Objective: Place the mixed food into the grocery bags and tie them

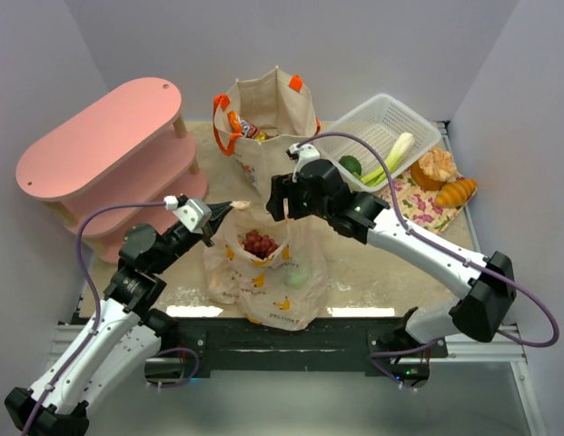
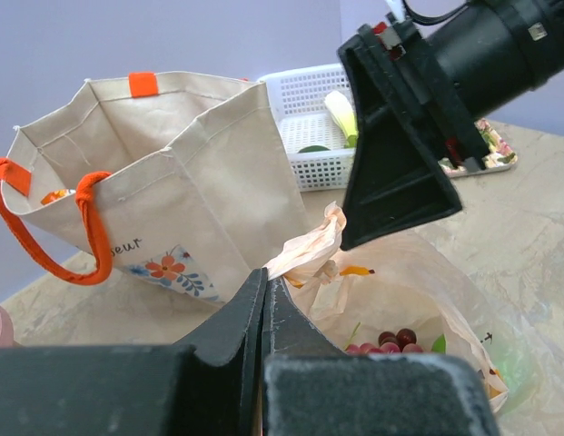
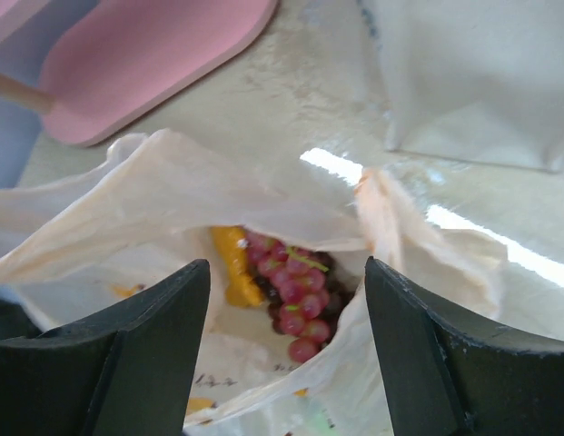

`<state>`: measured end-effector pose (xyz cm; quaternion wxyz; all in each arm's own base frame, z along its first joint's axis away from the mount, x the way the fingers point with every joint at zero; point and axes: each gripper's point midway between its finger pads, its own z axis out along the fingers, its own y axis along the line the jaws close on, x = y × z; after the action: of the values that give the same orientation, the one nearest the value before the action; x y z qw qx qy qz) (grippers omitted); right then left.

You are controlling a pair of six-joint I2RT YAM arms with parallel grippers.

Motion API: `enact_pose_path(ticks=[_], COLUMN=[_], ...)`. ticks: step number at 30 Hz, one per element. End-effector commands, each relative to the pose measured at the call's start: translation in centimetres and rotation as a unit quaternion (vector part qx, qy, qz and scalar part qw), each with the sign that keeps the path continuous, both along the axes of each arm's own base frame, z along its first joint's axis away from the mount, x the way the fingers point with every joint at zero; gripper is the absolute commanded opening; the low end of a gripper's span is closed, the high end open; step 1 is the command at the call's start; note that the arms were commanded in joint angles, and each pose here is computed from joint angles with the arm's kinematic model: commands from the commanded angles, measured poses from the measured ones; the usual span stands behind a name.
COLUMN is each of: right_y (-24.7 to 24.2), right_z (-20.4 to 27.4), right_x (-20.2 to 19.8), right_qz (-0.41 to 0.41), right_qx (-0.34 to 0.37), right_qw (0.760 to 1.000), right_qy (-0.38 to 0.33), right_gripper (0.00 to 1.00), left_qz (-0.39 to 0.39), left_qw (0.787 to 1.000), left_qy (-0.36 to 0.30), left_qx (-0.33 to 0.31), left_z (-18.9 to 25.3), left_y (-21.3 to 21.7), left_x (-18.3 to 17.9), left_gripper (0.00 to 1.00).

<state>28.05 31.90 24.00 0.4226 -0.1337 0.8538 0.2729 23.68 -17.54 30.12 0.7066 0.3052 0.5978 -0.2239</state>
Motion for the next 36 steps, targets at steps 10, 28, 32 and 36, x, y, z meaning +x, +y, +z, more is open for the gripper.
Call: enact_pose_path(ticks=[10, 28, 32, 36], right_y=[-0.7, -7.5, -9.3, -10.3], right_z=[-5.7, 17.1, 18.4, 13.7], right_x=[3.9, 3.8, 1.3, -0.1], right_qz=[0.061, -0.098, -0.105, -0.108], right_qx=[-0.220, -0.127, -0.041, -0.012], right_qw=[0.972, 0.965, 0.962, 0.964], right_qy=[-0.057, -0.208, -0.248, -0.242], right_gripper=[0.73, 0.00, 0.00, 0.00], left_qz=[-0.008, 0.192, 0.194, 0.181], left_qw=[1.000, 0.964, 0.952, 0.949], left_qy=[-0.018, -0.143, -0.178, -0.137], left_qx=[-0.009, -0.117, -0.155, -0.218], left_z=[1.2, 14.7, 14.7, 10.1], left_y=[-0.4, 6.8, 7.6, 7.6], left_x=[0.0, 1.9, 0.8, 0.6], left_gripper=[0.00, 0.00, 0.00, 0.00])
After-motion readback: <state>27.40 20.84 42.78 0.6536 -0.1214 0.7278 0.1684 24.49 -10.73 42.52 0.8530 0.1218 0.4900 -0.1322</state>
